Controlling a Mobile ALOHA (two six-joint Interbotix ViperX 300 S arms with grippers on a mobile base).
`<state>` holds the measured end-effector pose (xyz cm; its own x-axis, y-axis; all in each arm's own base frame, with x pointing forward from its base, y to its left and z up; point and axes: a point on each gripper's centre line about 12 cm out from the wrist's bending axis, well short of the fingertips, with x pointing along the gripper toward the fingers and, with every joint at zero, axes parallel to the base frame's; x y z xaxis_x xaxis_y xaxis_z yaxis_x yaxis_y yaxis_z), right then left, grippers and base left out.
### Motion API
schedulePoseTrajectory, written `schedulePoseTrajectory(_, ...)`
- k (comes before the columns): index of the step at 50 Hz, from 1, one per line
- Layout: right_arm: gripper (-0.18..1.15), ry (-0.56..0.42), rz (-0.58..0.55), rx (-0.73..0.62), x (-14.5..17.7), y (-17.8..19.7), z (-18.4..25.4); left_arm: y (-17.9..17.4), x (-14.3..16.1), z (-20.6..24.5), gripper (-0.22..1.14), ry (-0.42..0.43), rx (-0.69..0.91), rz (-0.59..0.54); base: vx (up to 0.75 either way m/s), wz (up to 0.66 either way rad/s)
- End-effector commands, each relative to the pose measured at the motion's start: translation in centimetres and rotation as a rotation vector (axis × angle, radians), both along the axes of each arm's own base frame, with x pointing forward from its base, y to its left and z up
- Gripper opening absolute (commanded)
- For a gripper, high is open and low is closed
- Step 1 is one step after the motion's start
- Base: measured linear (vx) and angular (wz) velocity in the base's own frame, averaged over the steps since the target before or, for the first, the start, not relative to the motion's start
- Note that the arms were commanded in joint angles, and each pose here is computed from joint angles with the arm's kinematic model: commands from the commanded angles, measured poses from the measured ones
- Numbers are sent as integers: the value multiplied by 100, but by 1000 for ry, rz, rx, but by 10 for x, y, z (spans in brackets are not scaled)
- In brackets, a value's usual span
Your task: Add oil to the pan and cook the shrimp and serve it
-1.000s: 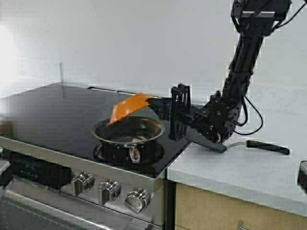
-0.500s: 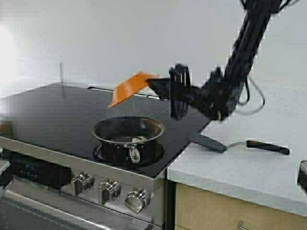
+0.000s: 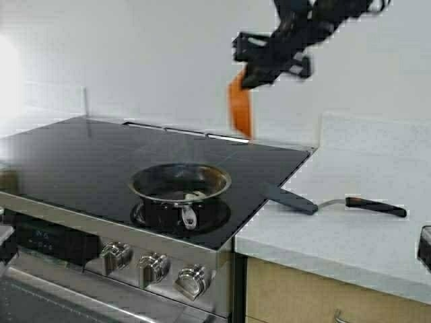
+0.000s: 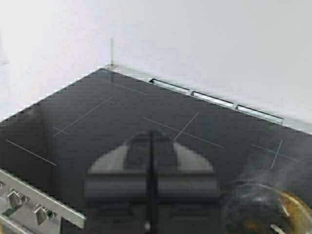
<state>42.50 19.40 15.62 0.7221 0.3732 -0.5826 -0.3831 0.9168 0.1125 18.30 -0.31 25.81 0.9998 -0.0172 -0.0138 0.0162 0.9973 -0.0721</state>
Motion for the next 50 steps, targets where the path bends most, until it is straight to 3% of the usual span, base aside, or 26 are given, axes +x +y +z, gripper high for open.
schedulePoseTrajectory(1, 6, -125, -146, -247, -18, -45, 44, 0, 2, 4, 3, -9, 0, 1, 0, 0)
schedulePoseTrajectory(10, 6, -100, -283, -624, -38, -94, 44, 0, 2, 3, 3, -6, 0, 1, 0, 0)
schedulePoseTrajectory(15, 6, 10, -351, -887, -39, -128, 34, 0, 2, 3, 3, -6, 0, 1, 0, 0)
schedulePoseTrajectory(19, 6, 97, -388, -1009, -37, -152, 30, 0, 2, 4, 3, -8, 0, 1, 0, 0)
schedulePoseTrajectory(38, 6, 370, -610, -1048, -29, -278, -18, 0, 2, 4, 3, -8, 0, 1, 0, 0)
schedulePoseTrajectory(50, 6, 459, -608, -1004, -17, -313, -64, 0, 2, 2, 3, -3, 0, 1, 0, 0)
